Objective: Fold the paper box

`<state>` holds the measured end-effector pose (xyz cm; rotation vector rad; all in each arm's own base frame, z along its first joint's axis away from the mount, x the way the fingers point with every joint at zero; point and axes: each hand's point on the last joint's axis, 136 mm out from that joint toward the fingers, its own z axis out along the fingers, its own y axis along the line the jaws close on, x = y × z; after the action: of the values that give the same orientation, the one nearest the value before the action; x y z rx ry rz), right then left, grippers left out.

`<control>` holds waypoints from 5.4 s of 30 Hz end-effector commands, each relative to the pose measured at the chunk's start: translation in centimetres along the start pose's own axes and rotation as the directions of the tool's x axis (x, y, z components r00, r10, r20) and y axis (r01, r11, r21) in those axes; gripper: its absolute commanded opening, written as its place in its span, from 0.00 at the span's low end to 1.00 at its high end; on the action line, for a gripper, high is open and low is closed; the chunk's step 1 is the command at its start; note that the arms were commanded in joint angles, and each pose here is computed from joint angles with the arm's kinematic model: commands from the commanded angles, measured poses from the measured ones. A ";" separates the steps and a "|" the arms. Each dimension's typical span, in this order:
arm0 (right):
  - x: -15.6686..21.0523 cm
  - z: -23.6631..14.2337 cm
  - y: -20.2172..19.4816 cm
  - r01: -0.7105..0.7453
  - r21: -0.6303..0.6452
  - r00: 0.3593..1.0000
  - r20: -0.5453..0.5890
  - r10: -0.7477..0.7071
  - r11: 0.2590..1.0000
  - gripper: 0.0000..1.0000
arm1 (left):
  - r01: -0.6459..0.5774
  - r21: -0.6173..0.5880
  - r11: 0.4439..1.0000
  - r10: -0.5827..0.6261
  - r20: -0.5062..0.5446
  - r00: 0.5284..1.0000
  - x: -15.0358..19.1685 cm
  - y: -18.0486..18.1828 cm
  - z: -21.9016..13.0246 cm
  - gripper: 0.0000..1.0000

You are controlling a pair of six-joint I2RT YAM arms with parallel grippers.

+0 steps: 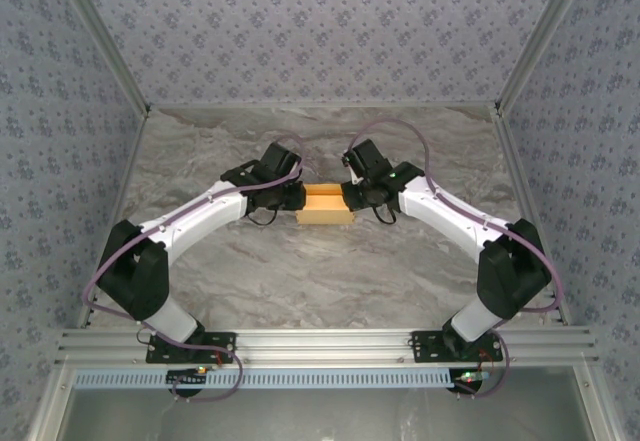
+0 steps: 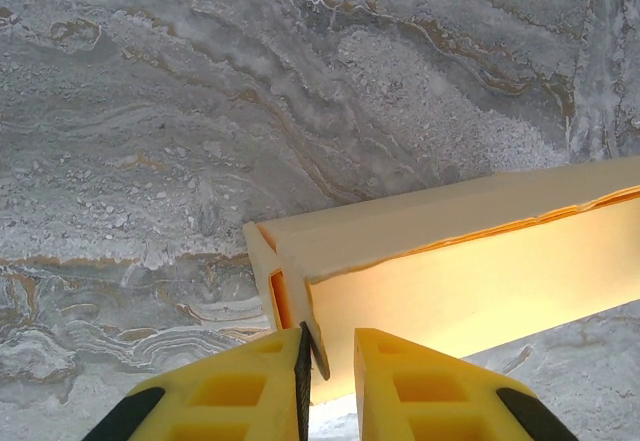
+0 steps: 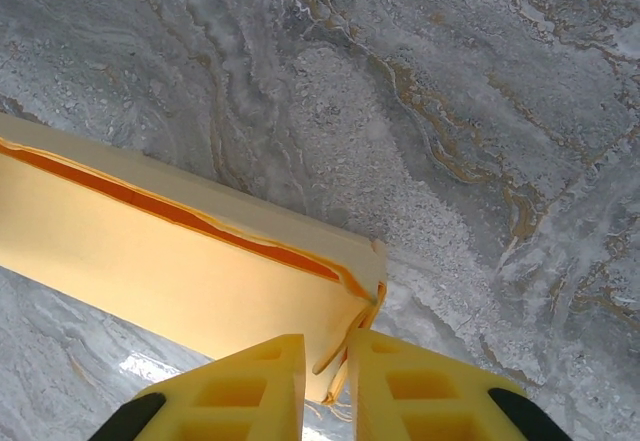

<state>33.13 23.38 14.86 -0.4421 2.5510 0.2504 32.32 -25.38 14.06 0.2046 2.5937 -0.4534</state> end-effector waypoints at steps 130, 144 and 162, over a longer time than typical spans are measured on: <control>2.5 5.8 -2.6 0.943 0.027 0.302 0.341 -0.890 0.330 0.50 | 0.049 0.117 0.992 -0.073 0.211 0.975 -2.8 2.3 -4.5 0.81; 2.8 6.3 -3.0 0.939 0.003 0.327 0.314 -0.892 0.345 0.50 | 0.154 0.001 0.988 -0.154 0.067 0.986 0.0 5.5 4.0 0.66; 3.3 6.6 -3.2 0.934 -0.029 0.348 0.295 -0.890 0.355 0.50 | 0.181 0.076 0.980 -0.193 0.179 0.965 -4.0 5.0 -1.1 0.71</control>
<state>35.76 22.75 10.37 -1.6918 1.5108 0.0799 36.03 -19.56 11.65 -0.0550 2.4854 -0.4945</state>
